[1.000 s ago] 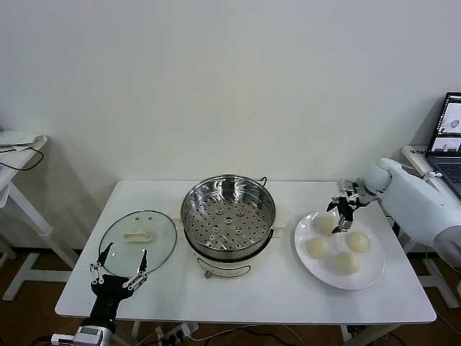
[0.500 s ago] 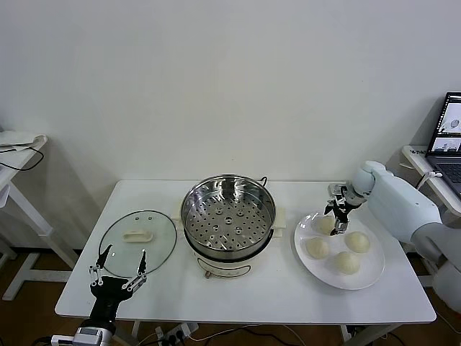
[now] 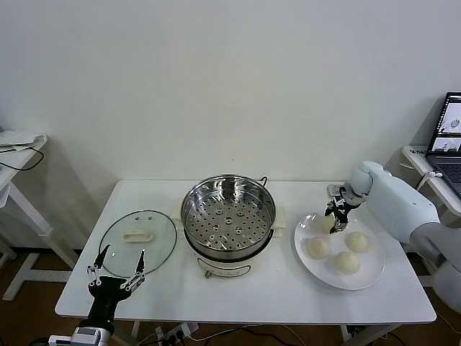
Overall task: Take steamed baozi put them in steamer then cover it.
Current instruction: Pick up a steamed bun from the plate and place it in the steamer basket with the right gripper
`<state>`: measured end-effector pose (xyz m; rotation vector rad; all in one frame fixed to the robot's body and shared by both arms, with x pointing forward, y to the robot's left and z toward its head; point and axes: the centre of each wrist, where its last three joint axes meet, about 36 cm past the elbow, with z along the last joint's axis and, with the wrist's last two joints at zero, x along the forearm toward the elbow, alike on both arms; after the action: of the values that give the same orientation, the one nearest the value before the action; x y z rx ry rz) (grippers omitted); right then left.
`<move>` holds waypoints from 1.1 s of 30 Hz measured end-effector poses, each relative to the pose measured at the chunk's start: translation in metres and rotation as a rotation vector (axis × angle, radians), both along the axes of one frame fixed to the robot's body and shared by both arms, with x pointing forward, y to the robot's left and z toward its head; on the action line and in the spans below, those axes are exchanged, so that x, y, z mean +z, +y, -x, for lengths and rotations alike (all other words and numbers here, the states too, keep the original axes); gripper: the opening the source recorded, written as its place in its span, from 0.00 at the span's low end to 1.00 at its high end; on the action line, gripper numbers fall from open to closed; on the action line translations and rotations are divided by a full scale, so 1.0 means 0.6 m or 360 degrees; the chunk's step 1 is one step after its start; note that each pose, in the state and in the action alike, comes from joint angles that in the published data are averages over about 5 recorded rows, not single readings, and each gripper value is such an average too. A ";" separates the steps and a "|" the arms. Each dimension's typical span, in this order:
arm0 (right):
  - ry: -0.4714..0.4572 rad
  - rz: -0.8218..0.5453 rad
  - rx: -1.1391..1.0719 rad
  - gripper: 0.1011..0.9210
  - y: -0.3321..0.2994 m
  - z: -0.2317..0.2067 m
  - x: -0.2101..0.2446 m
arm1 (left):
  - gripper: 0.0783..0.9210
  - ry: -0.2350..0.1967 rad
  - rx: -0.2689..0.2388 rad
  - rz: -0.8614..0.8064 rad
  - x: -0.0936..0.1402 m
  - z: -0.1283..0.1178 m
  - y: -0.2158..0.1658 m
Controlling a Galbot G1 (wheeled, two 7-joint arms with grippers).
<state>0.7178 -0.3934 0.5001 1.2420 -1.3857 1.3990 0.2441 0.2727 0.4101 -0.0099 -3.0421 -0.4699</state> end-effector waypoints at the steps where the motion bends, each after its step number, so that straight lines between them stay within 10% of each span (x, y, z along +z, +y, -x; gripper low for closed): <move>1: -0.0022 0.0000 0.0037 0.67 0.004 0.000 0.014 | 0.88 -0.0003 -0.0002 0.0001 0.001 -0.001 0.000; 20: -0.0401 0.0111 0.1432 0.67 0.295 0.032 0.322 | 0.88 -0.0037 -0.0026 0.0027 0.014 -0.004 -0.006; 33: -0.0333 0.0244 0.2026 0.67 0.497 0.043 0.295 | 0.88 -0.0059 -0.0019 0.0036 0.022 -0.003 -0.005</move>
<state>0.6922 -0.0954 0.6768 2.0254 -0.4618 2.4374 0.2458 0.2694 0.4230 -0.0210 -3.0851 -0.4417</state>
